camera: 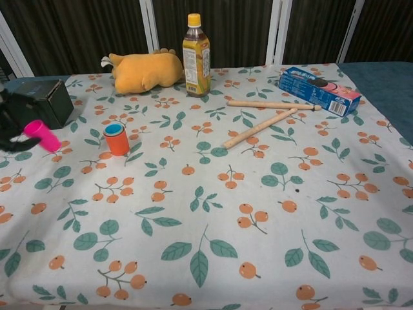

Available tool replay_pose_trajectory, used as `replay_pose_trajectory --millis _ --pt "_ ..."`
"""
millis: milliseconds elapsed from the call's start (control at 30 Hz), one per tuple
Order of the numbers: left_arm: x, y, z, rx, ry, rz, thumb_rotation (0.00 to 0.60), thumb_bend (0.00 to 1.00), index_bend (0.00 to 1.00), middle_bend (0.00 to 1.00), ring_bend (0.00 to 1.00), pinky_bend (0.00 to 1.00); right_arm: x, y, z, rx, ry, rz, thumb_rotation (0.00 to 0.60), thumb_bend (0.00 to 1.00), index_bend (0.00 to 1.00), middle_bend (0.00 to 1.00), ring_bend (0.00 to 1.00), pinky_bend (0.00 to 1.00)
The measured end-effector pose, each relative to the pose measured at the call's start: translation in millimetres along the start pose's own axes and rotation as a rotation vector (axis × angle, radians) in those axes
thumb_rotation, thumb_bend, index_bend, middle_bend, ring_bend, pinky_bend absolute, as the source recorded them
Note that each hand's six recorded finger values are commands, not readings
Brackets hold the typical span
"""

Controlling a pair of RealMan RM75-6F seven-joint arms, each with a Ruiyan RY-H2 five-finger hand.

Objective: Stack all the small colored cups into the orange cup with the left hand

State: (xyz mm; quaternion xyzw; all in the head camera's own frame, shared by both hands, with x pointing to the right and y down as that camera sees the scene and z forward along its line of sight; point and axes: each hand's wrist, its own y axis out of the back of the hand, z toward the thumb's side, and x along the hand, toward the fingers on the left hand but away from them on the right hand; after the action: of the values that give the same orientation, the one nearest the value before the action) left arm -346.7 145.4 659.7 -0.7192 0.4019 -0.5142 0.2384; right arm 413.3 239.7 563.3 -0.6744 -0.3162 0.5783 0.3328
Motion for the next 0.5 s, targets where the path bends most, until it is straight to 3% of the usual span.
replay_pose_trajectory --millis 133,333,500 --pt "23.3 -0.2 32.3 -0.028 -0.020 0.011 0.600 0.36 0.56 1.00 1.00 1.00 -1.3 1.5 -2.1 -0.003 -0.009 -0.005 0.600 0.14 0.00 0.00 0.00 0.00" --pt "49.0 -17.9 77.2 -0.038 -0.039 0.000 0.600 0.37 0.57 1.00 1.00 1.00 -3.9 3.9 -6.3 -0.007 -0.023 -0.008 0.600 0.14 0.00 0.00 0.00 0.00" --pt "66.0 -24.3 88.8 -0.043 -0.023 0.021 0.600 0.37 0.57 1.00 1.00 1.00 -3.7 6.9 -9.3 -0.013 -0.033 -0.015 0.600 0.14 0.00 0.00 0.00 0.00"
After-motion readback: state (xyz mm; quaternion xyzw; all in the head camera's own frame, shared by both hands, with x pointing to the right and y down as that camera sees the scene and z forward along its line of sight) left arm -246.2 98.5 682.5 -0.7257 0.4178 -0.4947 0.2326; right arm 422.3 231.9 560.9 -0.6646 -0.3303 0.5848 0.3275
